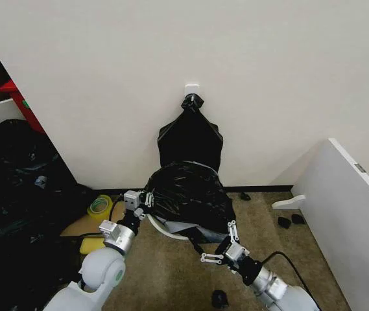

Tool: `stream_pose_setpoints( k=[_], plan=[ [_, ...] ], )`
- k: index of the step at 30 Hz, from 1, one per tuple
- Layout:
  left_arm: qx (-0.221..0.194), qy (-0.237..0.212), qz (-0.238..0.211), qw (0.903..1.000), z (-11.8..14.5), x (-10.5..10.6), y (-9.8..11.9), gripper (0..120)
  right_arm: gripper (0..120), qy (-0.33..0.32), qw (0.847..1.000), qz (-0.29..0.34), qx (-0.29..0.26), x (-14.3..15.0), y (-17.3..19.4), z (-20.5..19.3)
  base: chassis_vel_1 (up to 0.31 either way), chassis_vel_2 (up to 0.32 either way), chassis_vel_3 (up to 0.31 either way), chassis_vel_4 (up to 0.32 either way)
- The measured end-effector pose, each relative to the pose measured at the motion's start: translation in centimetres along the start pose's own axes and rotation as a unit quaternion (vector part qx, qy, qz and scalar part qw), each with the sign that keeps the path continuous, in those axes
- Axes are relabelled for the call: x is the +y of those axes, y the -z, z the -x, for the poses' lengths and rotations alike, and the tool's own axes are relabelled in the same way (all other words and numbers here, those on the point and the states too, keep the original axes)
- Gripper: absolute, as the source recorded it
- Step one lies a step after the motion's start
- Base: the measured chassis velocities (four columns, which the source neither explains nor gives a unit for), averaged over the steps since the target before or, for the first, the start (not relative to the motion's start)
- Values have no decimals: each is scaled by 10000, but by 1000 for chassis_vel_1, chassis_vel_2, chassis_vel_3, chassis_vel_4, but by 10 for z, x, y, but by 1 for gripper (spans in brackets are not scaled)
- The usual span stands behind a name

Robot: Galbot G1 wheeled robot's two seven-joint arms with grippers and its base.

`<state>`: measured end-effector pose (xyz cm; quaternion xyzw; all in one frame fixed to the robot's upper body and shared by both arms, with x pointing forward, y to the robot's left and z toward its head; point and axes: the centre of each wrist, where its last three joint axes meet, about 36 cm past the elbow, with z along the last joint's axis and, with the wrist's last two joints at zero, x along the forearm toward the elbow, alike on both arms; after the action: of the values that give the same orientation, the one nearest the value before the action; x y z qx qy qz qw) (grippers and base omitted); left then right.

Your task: Place the garbage bag over the trash bin.

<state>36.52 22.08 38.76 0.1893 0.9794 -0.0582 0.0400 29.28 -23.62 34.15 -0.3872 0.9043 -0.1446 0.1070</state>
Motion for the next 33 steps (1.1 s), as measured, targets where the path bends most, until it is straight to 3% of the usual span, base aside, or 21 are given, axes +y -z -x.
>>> stream_pose_setpoints(
  k=[7, 12, 15, 17, 20, 25, 28, 33],
  plan=[
    [-9, 30, 43, 10000, 1, 2, -2, 2, 45, 110, 9999, 106, -78, 0, -2, 1, 0, 0, 0, 0],
    [-19, 51, 35, 10000, 2, 1, -2, 2, 32, 296, 9993, 100, -182, 1, -4, -1, 0, 0, 0, 0],
    [-20, 72, 6, 10000, 2, -1, -3, 2, 17, 384, 9989, 99, -241, 3, -6, -3, 0, 0, 0, 0],
    [-23, 75, -7, 10000, 2, -1, -3, 2, 15, 404, 9988, 94, -256, 4, -8, -3, 0, 0, 0, 0],
    [-36, 105, -126, 9999, 2, -6, 0, 2, 0, 766, 9953, 173, -572, 3, -21, -4, 0, 0, 0, 0],
    [66, 258, -467, 9986, 3, -12, 4, 2, 0, 1369, 9833, 555, -1062, 7, -34, 0, 0, 0, 0, 0],
    [319, 505, -1102, 9921, 6, -23, 13, 2, 0, 1961, 9687, 803, -1295, 11, -47, 5, 0, 0, 0, 0],
    [609, 640, -1751, 9806, 9, -32, 24, 2, 0, 2002, 9702, 722, -1154, 11, -61, 7, 0, 0, 0, 0]
  ],
)
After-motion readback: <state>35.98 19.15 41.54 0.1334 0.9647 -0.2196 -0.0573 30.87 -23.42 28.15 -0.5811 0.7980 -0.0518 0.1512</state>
